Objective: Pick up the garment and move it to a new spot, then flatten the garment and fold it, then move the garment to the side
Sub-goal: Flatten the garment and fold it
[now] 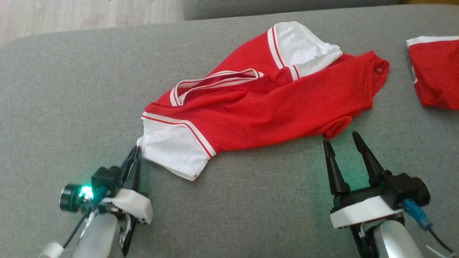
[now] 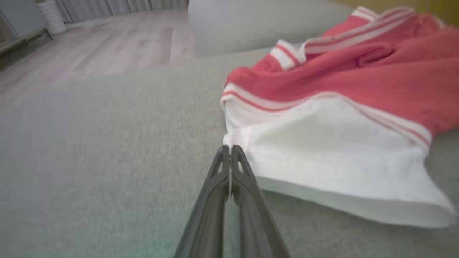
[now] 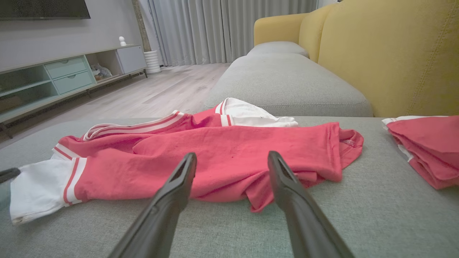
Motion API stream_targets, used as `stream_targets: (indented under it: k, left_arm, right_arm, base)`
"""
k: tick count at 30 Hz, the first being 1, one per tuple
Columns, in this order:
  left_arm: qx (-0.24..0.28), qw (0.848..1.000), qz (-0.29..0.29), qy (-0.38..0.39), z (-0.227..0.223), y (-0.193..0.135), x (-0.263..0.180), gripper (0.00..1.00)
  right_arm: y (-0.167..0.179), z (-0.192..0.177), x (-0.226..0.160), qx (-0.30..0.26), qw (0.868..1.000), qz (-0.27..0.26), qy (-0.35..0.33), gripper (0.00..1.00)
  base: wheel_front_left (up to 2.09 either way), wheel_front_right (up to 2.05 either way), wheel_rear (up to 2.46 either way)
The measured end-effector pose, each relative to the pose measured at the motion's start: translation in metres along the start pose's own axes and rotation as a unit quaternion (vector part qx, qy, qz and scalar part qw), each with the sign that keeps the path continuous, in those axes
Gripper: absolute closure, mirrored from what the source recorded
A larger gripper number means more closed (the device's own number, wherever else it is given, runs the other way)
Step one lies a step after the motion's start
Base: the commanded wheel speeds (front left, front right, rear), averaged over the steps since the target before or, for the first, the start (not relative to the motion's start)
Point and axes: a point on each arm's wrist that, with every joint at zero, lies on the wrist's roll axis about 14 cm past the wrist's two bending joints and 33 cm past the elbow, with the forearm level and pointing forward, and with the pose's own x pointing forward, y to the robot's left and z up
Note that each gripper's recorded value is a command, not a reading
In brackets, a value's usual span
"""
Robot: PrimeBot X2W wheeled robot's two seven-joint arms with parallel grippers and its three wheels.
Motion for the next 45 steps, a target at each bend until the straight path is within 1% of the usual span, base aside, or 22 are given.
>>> stream_targets:
  k: [5,7,9,15,18,25,27,29,30,31,32,33,37,45]
  left_arm:
    - [-0.023,0.997,0.016,-0.076,0.041,0.006,-0.008,1.00]
    - [-0.034,0.995,0.025,-0.095,0.048,0.009,-0.016,1.00]
    - [-0.053,0.993,0.032,-0.100,0.045,0.008,-0.026,1.00]
    - [-0.096,0.994,0.029,-0.051,-0.002,-0.011,-0.063,1.00]
    - [-0.109,0.993,0.025,-0.036,-0.015,-0.021,-0.073,1.00]
    - [-0.115,0.992,0.019,-0.048,-0.009,-0.027,-0.076,1.00]
    - [-0.111,0.993,0.016,-0.032,-0.016,-0.029,-0.077,1.00]
    - [-0.097,0.995,0.012,-0.003,-0.029,-0.032,-0.077,1.00]
    - [-0.087,0.996,0.016,0.003,-0.031,-0.031,-0.076,0.87]
    - [-0.079,0.997,0.020,0.012,-0.034,-0.030,-0.075,0.55]
    - [-0.073,0.997,0.025,0.016,-0.035,-0.027,-0.073,0.06]
    - [-0.069,0.997,0.032,0.017,-0.035,-0.024,-0.071,0.00]
    - [-0.062,0.997,0.052,0.015,-0.033,-0.017,-0.068,0.00]
    - [-0.060,0.996,0.061,0.011,-0.033,-0.014,-0.068,0.00]
  right_arm:
    - [0.002,0.002,0.001,-0.004,1.000,0.003,-0.003,0.00]
    - [0.003,0.000,0.000,-0.003,1.000,0.004,0.000,0.00]
    - [0.005,-0.003,-0.003,-0.002,1.000,0.006,0.005,0.00]
    - [0.011,-0.005,-0.003,-0.001,1.000,0.015,0.008,0.00]
    - [0.015,-0.007,-0.002,0.000,1.000,0.022,0.010,0.00]
    - [0.021,-0.009,0.001,0.001,0.999,0.032,0.014,0.00]
    - [0.023,-0.010,0.002,0.002,0.999,0.035,0.015,0.00]
    - [0.024,-0.011,0.004,0.002,0.999,0.038,0.016,0.00]
    - [0.025,-0.012,0.004,0.003,0.999,0.039,0.018,0.00]
    - [0.026,-0.013,0.004,0.003,0.999,0.040,0.018,0.00]
    - [0.026,-0.013,0.004,0.003,0.999,0.041,0.019,0.00]
    - [0.026,-0.014,0.004,0.004,0.999,0.041,0.020,0.00]
    - [0.025,-0.016,0.004,0.004,0.999,0.040,0.023,0.00]
    - [0.025,-0.017,0.005,0.005,0.999,0.039,0.025,0.00]
  base:
    - [0.00,0.00,0.00]
    - [0.00,0.00,0.00]
    - [0.00,0.00,0.00]
    - [0.00,0.00,0.00]
    - [0.00,0.00,0.00]
    - [0.00,0.00,0.00]
    - [0.00,0.00,0.00]
    - [0.00,0.00,0.00]
    - [0.00,0.00,0.00]
    - [0.00,0.00,0.00]
    - [0.00,0.00,0.00]
    - [0.00,0.00,0.00]
    - [0.00,0.00,0.00]
    - [0.00,0.00,0.00]
